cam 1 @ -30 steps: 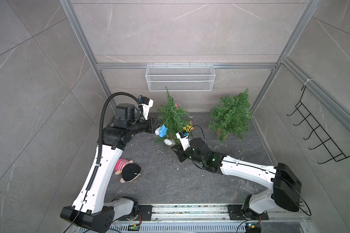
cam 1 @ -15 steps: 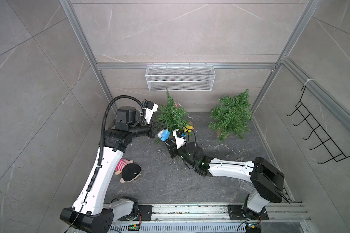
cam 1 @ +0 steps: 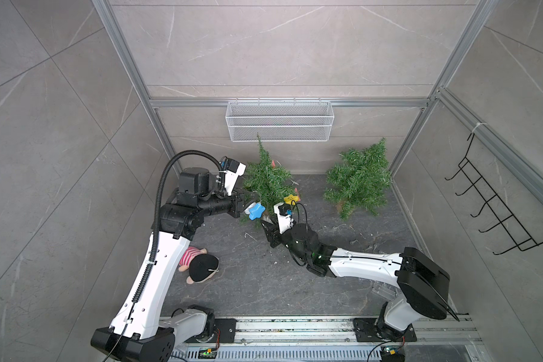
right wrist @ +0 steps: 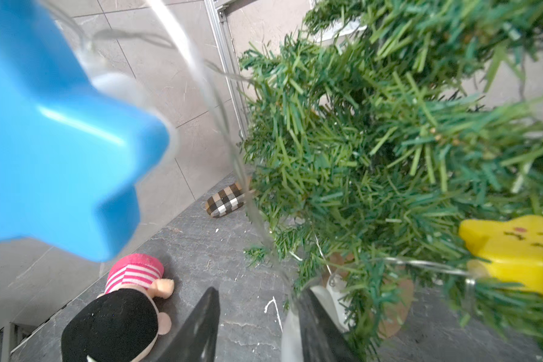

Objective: Wrap string light around the christmas tree
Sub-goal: Wrap the light string around the Christmas tree.

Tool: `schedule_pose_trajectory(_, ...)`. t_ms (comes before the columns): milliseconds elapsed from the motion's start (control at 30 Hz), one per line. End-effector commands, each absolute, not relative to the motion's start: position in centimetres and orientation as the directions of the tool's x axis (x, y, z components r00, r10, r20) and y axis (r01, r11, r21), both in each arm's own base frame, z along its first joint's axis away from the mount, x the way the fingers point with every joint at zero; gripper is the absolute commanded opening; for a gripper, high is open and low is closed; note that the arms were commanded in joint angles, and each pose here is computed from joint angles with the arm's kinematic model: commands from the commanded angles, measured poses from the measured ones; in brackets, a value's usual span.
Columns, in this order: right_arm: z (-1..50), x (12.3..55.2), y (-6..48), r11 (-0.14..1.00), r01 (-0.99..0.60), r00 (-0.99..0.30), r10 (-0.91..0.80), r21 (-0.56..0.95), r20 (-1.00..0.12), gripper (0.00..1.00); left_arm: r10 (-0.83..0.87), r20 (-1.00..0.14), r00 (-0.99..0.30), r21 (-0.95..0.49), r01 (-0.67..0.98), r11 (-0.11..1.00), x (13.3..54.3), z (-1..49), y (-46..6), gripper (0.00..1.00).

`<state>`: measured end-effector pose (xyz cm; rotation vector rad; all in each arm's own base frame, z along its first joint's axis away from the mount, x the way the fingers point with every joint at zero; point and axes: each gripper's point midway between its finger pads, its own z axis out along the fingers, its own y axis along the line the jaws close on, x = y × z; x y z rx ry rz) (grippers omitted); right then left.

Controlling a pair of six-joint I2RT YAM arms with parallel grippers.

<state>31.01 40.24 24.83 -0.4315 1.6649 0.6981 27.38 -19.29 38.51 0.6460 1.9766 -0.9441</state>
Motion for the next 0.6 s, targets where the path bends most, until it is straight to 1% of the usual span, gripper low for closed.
schedule_pose_trajectory(0,26.6,32.3,40.4,0.790,-0.590,-0.161,0.086,0.166,-0.983,0.44,0.096,-0.886,-0.454,-0.334,0.766,0.549,26.3,40.0,-19.5,0.00)
schedule_pose_trajectory(33,26.8,32.4,40.4,0.795,-0.584,-0.156,0.087,0.162,-0.984,0.43,0.097,-0.886,-0.453,-0.332,0.767,0.549,26.3,39.9,-19.4,0.00)
schedule_pose_trajectory(100,26.9,32.7,40.8,0.795,-0.590,-0.155,0.062,0.143,-0.986,0.37,0.099,-0.887,-0.451,-0.329,0.769,0.548,26.1,39.9,-19.4,0.00)
schedule_pose_trajectory(200,25.7,33.2,41.1,0.808,-0.579,-0.177,0.007,0.110,-0.984,0.24,0.102,-0.892,-0.440,-0.314,0.766,0.562,26.2,39.9,-19.2,0.00)
schedule_pose_trajectory(367,24.6,32.6,39.8,0.814,-0.572,-0.187,-0.014,0.097,-0.982,0.03,0.102,-0.899,-0.425,-0.288,0.751,0.594,26.4,40.0,-18.7,0.00)
schedule_pose_trajectory(400,24.9,32.3,39.6,0.807,-0.583,-0.185,-0.017,0.096,-0.983,0.01,0.100,-0.901,-0.422,-0.280,0.743,0.608,26.6,40.0,-18.4,0.00)
schedule_pose_trajectory(467,25.4,31.3,39.6,0.776,-0.624,-0.194,-0.043,0.089,-0.980,0.00,0.107,-0.903,-0.416,-0.257,0.721,0.643,27.0,39.7,-17.9,0.00)
schedule_pose_trajectory(500,25.4,30.7,39.6,0.758,-0.648,-0.202,-0.070,0.080,-0.977,0.00,0.112,-0.902,-0.418,-0.240,0.699,0.674,27.4,39.3,-17.4,0.00)
schedule_pose_trajectory(567,25.2,29.0,39.9,0.695,-0.716,-0.232,-0.158,0.059,-0.960,0.00,0.141,-0.884,-0.446,-0.183,0.607,0.774,28.9,37.3,-15.5,0.00)
